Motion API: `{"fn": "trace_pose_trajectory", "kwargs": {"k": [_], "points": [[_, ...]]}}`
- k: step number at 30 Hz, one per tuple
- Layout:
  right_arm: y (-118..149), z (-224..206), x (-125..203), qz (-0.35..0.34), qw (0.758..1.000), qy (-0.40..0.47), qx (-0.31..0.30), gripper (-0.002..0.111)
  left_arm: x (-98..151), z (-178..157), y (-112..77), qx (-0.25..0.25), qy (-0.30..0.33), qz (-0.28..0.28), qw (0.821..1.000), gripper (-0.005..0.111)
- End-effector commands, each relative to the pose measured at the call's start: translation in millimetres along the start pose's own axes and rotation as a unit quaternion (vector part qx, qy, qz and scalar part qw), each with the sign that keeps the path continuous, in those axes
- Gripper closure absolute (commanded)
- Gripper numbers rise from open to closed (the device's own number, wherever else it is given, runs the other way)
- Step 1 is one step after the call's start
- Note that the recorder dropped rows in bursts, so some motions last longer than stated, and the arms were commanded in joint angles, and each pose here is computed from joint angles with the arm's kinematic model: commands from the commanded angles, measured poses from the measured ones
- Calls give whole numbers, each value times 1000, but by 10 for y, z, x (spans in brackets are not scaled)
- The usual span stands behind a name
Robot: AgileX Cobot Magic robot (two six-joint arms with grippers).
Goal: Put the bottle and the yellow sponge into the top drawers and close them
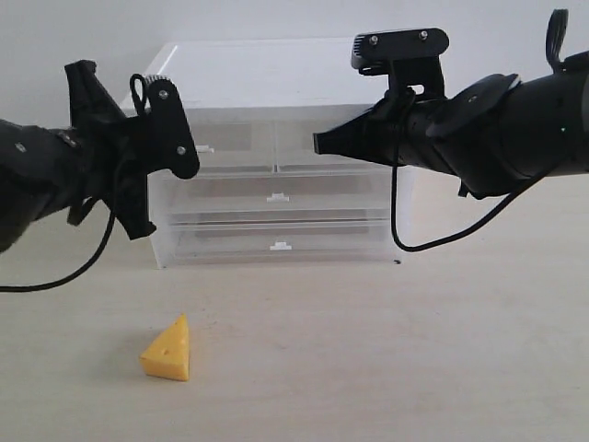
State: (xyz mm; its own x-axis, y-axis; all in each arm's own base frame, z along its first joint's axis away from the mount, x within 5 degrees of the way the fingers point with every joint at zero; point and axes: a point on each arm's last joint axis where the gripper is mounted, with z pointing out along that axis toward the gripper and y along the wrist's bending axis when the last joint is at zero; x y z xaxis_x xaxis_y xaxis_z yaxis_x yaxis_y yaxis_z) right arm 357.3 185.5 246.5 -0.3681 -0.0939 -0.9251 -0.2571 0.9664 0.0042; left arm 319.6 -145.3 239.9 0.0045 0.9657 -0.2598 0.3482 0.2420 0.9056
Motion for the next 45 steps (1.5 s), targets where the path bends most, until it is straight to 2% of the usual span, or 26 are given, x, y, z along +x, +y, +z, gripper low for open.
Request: {"fn": "trace_pose_trajectory", "kwargs": {"k": [1,3,5,7,11,17,22,24,30,32,34,40,45], "points": [[-46,14,-79,-27,999,-25,16,108,-168,-236,-67,-155,-44,59,985,103],[-46,14,-79,-26,999,-25,16,108,-207,-324,-200,-171,-88,96,977,103],[-44,13,-82,-29,999,-27,15,108,-209,-362,-335,-164,-117,124,972,103],[-43,13,-83,-31,999,-27,15,108,-151,-355,-428,-173,-110,138,969,103],[-42,13,-84,-31,999,-27,15,108,-21,-290,-535,-225,-62,155,960,103],[-41,14,-83,-31,999,-27,14,108,37,-57,-833,-179,-64,147,971,103],[-41,13,-87,-35,999,-29,14,108,-81,65,-767,-172,-86,44,980,103],[-41,13,-88,-37,999,-29,14,108,-119,76,-730,-181,-93,50,978,103],[-39,13,-90,-42,999,-31,13,108,-192,131,-729,-160,-97,107,977,103],[-40,13,-92,-43,998,-32,14,108,-185,160,-685,-162,-86,92,979,103],[-42,13,-93,-43,998,-32,15,108,-163,195,-643,-160,-60,65,983,98],[-41,13,-95,-45,998,-33,15,108,-131,227,-662,-136,-50,42,989,67],[-39,13,-97,-50,998,-34,14,108,-117,260,-673,-117,-69,47,990,66]]}}
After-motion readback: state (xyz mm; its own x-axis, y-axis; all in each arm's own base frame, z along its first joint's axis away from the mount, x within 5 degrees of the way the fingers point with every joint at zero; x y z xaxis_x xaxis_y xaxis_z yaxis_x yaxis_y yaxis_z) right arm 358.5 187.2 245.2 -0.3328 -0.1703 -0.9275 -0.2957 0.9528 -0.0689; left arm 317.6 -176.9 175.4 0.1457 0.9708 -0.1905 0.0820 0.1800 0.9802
